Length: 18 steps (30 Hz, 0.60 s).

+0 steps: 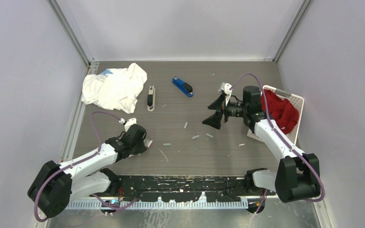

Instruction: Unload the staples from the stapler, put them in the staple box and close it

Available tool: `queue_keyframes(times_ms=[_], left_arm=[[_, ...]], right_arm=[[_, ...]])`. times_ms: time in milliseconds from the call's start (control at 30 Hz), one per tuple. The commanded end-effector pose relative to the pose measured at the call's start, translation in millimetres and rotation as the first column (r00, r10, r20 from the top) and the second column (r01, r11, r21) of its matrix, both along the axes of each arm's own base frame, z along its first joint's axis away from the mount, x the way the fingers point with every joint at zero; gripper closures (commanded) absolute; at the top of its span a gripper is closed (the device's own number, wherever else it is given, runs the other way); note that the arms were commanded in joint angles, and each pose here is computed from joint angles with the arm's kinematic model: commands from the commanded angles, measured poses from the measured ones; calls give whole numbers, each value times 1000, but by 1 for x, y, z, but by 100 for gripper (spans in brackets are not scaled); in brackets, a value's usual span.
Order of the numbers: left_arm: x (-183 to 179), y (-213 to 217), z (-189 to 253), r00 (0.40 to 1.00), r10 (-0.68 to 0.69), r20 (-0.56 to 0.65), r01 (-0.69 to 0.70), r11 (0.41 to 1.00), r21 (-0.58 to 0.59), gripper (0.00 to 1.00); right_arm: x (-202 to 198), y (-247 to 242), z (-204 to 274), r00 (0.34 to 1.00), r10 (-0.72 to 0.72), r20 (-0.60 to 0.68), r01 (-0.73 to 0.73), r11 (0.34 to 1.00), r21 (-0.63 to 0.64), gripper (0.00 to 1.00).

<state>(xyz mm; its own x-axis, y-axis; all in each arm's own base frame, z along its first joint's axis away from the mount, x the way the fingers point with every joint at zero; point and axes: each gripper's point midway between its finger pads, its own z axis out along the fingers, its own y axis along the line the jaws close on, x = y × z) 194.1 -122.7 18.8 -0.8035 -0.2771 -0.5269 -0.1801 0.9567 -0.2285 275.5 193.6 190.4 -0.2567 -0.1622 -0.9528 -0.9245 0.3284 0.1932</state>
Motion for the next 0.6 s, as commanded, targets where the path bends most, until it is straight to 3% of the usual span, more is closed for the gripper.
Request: queue_keyframes(times_ms=[0,400,567], left_arm=[[21,-16,12,998,-9,66,11,999,-40,100],[50,-47,9,995,-81,57,84,995,-47,98],[39,-66,34,975,-214,57,220,969,-117,94]], right_arm=[[7,1,24,997,8,83,-9,1000,11,0],[7,0,24,997,5,81,-6,1000,12,0],[8,-2,25,997,1,83,-2,1000,13,0]])
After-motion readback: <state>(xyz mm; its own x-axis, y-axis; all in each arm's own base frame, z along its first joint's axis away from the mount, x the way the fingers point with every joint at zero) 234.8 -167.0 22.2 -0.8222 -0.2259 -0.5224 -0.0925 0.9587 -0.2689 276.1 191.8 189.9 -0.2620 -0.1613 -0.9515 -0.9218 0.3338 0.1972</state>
